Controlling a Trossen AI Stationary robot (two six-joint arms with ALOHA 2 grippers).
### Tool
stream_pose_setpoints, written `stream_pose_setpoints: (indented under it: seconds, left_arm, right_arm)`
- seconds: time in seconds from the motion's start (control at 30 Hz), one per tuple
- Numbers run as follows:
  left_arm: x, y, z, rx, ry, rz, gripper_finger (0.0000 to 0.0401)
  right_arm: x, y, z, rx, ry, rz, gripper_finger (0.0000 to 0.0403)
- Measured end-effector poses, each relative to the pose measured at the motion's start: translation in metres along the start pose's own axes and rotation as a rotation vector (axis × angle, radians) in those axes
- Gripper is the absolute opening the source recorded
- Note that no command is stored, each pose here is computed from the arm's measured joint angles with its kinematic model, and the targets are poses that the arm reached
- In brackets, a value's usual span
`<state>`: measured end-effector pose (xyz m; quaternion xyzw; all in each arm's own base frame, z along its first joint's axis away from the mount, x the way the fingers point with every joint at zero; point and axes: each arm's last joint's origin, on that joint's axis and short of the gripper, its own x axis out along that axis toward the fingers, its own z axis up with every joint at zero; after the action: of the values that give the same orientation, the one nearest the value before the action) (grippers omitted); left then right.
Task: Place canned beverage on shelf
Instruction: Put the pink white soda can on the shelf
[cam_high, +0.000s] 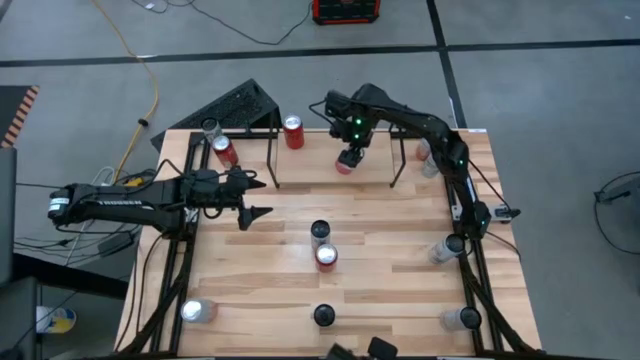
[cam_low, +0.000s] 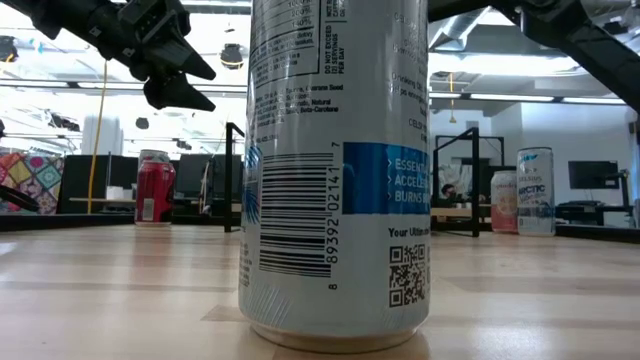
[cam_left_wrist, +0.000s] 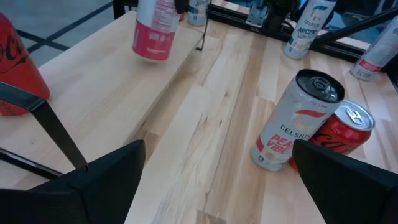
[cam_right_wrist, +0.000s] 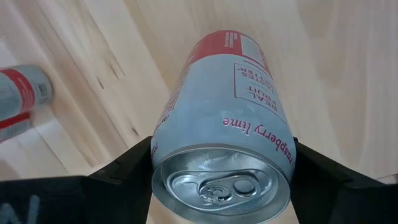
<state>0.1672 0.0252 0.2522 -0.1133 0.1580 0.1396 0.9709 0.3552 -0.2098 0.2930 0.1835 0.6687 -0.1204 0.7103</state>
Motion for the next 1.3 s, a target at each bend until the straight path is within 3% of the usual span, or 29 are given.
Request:
stream_pose_setpoints:
  seconds: [0.77,1.1,1.3]
  left_arm:
    - [0.000,-0.001,-0.001,-0.018,0.007,-0.007,0.0393]
    - [0.000,-0.001,-0.001,-0.021,0.012,-0.027,0.0393]
    - [0.000,-0.001,-0.001,-0.021,0.012,-0.027,0.0393]
  right_arm:
    - [-0.008,0.000,-0.005,0.004,-0.011,-0.028,0.0286]
    - [-0.008,-0.001,-0.005,0.002,-0.012,-0.028,0.0328]
    - [-0.008,-0.001,-0.005,0.002,-0.013,-0.028,0.0332]
